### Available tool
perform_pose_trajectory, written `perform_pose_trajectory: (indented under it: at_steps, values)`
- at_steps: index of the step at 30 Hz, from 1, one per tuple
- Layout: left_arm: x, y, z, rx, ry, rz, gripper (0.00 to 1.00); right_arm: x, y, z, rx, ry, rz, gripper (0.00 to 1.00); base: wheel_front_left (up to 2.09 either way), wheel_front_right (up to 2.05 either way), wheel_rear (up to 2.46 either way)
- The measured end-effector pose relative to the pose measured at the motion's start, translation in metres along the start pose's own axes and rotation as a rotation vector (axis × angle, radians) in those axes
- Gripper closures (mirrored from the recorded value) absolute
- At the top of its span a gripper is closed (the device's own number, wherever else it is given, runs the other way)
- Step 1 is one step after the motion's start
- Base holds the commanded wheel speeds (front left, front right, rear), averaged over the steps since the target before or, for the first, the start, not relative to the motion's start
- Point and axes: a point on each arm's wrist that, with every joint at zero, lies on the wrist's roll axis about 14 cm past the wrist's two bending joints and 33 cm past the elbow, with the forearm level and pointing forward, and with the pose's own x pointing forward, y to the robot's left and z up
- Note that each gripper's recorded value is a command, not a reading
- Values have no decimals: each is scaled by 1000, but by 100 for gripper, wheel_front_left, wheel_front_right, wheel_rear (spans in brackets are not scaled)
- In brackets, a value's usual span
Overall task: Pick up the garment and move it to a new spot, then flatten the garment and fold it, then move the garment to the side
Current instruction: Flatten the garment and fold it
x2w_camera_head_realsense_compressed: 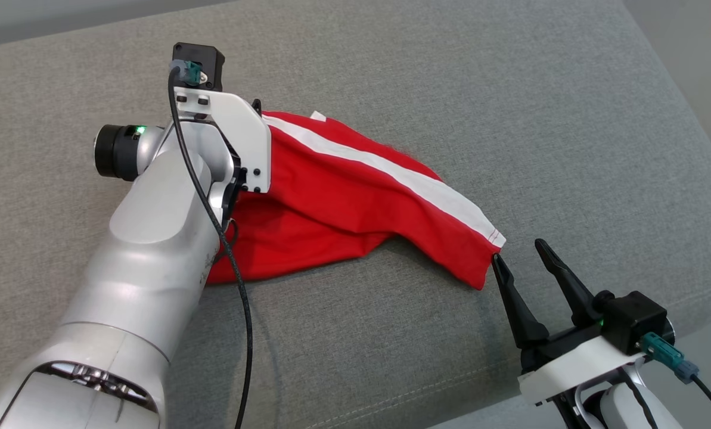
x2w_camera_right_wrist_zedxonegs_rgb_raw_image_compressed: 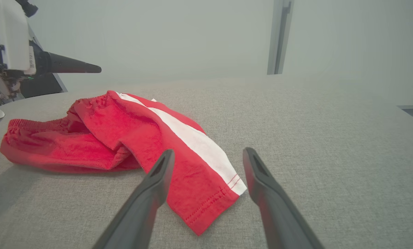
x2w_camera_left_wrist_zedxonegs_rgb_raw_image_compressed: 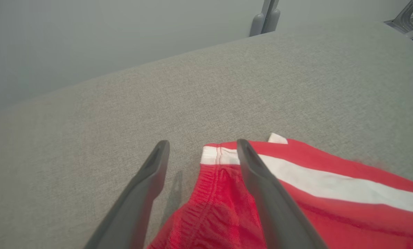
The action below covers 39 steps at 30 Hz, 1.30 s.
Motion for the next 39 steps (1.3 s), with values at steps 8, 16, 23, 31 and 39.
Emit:
perform_pose_trajectory:
  at_steps: [8,16,23,31,39]
  values:
    - [19,-13,-21,15,105,-33,0,1,-7,2,-9,1,-20,0,0,0,0]
    - [29,-16,-30,26,151,-36,0,-4,-13,-1,-6,13,-45,0,0,0,0]
    - [34,-11,-41,36,197,-18,0,-6,-15,-3,4,21,-57,0,0,0,0]
    - [38,-8,-45,-24,224,-9,67,-7,-16,-6,7,29,-65,0,0,0,0]
    - [37,-8,-52,-32,261,-17,100,-5,-20,-3,4,21,-73,0,0,0,0]
